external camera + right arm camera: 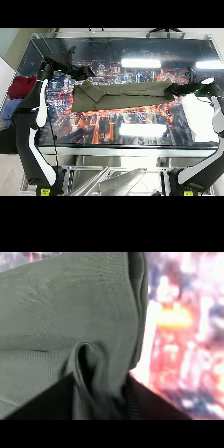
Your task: Fold the shirts.
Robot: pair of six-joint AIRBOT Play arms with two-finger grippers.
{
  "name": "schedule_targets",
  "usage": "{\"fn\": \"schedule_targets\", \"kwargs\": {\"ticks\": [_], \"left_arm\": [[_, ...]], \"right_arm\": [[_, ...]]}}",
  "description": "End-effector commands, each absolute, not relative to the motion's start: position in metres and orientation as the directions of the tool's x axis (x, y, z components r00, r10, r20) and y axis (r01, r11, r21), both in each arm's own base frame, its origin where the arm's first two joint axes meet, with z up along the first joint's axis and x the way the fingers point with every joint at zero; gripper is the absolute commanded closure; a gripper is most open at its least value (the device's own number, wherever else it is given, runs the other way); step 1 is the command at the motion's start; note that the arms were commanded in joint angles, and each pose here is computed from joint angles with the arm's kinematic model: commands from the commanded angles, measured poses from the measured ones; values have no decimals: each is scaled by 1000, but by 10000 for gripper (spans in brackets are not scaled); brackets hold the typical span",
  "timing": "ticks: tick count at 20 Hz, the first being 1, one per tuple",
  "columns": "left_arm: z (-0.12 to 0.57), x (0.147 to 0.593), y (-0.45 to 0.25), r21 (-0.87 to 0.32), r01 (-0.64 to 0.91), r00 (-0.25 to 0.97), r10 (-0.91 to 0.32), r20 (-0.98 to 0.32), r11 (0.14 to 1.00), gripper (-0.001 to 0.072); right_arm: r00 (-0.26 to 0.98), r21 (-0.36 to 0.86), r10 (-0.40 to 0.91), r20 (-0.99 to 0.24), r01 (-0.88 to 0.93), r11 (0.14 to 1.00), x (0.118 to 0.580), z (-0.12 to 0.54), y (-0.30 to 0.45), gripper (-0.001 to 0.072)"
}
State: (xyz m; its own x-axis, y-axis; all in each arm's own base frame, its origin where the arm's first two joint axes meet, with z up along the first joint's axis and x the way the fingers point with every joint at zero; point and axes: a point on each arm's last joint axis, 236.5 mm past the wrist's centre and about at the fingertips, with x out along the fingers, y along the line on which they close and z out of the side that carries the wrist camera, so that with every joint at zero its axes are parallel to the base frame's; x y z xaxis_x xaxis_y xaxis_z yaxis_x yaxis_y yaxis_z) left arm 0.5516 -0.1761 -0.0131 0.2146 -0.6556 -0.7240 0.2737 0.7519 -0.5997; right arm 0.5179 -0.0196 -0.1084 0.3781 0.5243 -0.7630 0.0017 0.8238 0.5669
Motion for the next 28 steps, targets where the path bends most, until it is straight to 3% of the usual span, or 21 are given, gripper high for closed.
{"fn": "schedule_targets", "kwargs": {"ticks": [1, 2, 3, 5, 6, 10, 14, 19, 21, 24, 26, 28], "left_arm": [[-11, 531, -209, -627, 312, 134, -687, -714, 714, 154], [-12, 525, -223, -627, 329, 116, -690, -715, 706, 218], [-13, 521, -235, -628, 344, 101, -692, -715, 698, 290], [-22, 510, -265, -628, 374, 66, -695, -716, 683, 610], [-30, 502, -285, -629, 390, 41, -695, -718, 673, 694], [-77, 469, -357, -635, 420, -43, -685, -728, 648, 692], [-99, 472, -402, -637, 376, 32, -697, -717, 673, 692], [-75, 487, -425, -666, 375, 127, -747, -652, 645, 692], [-29, 483, -419, -715, 376, 104, -794, -599, 589, 692], [81, 468, -363, -673, 526, 81, -818, -569, 520, 693], [157, 459, -306, -632, 572, 141, -822, -551, 522, 693], [229, 455, -241, -570, 587, 285, -806, -519, 575, 693]], "right_arm": [[345, 607, 568, -748, 9, 795, 515, -117, -11, 537], [339, 610, 572, -747, 8, 792, 514, -117, -10, 694], [335, 614, 577, -745, 7, 789, 513, -115, -9, 693], [307, 631, 607, -733, -24, 775, 509, -103, -3, 693], [298, 638, 621, -725, -48, 768, 509, -90, 1, 694], [360, 707, 726, -587, -209, 675, 514, 24, 29, 694], [406, 767, 833, -376, -367, 525, 492, 153, 66, 694], [382, 758, 857, -348, -423, 496, 474, 191, 97, 694], [338, 762, 871, -357, -434, 481, 468, 188, 117, 693], [262, 759, 897, -357, -478, 442, 457, 188, 164, 693], [239, 748, 907, -346, -514, 421, 455, 190, 209, 694], [262, 732, 909, -325, -539, 417, 463, 188, 262, 693]]}}
